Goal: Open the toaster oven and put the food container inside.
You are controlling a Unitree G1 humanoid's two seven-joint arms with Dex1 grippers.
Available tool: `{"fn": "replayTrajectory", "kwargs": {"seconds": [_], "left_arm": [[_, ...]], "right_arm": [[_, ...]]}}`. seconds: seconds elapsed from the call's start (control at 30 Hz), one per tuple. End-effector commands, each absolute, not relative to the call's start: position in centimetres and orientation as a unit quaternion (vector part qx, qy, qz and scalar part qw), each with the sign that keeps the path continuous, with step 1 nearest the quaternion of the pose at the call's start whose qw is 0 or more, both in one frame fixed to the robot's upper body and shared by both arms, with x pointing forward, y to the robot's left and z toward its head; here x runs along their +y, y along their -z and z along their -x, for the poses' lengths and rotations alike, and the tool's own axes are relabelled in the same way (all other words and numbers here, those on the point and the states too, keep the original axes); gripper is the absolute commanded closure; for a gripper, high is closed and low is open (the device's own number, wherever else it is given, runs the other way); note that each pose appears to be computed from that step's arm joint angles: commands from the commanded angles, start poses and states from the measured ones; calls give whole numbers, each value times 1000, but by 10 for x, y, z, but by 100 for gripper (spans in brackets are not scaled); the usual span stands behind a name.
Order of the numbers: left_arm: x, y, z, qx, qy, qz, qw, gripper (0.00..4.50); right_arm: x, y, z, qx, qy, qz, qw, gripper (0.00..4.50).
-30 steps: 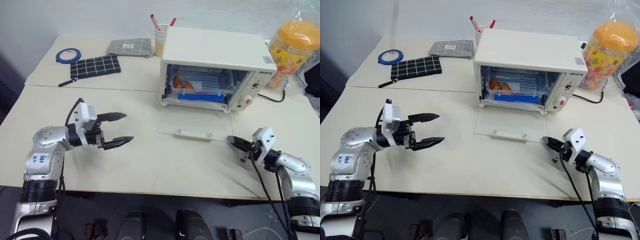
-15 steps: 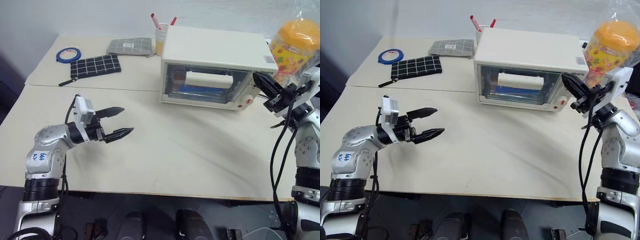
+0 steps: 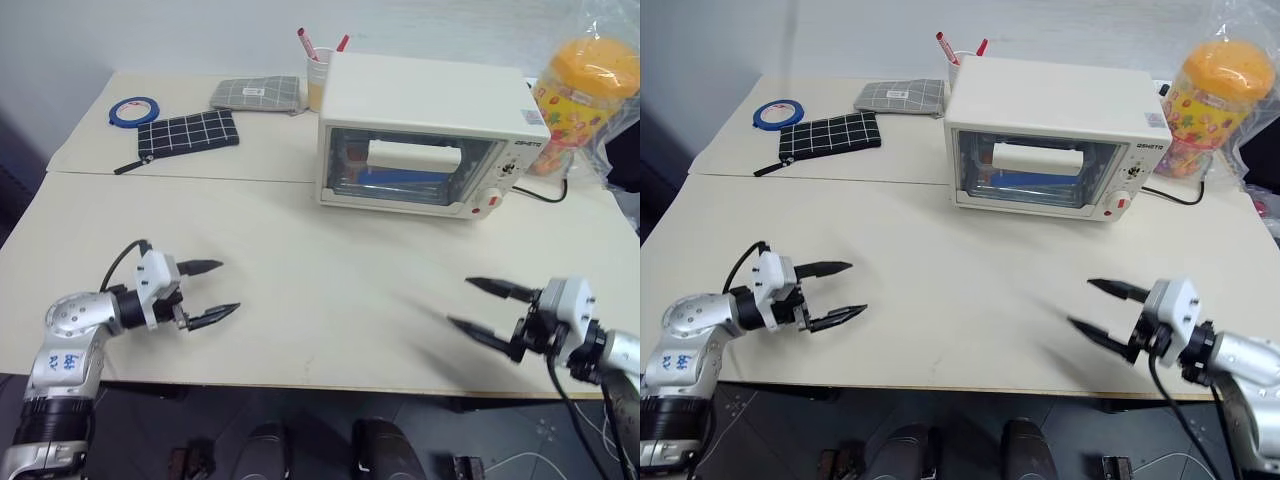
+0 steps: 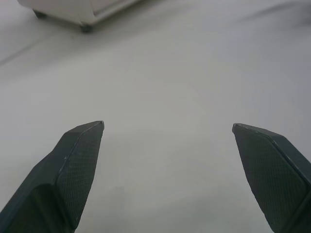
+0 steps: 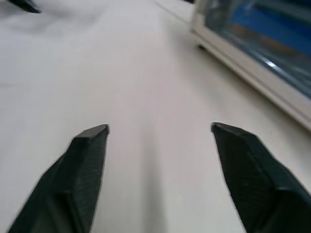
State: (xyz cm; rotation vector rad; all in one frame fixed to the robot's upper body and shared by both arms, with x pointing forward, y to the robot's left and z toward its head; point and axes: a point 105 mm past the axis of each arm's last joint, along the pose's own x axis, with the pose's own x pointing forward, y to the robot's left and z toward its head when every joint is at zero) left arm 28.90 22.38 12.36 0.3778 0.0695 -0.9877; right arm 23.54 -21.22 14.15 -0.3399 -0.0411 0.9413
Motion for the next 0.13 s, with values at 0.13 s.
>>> {"fn": "replayTrajectory", "kwargs": {"seconds": [0.13], "left_arm": [[215, -129, -271, -1, 471, -214, 856, 0]], "right_arm": [[-201, -130, -228, -55, -457, 178, 870, 2]]}}
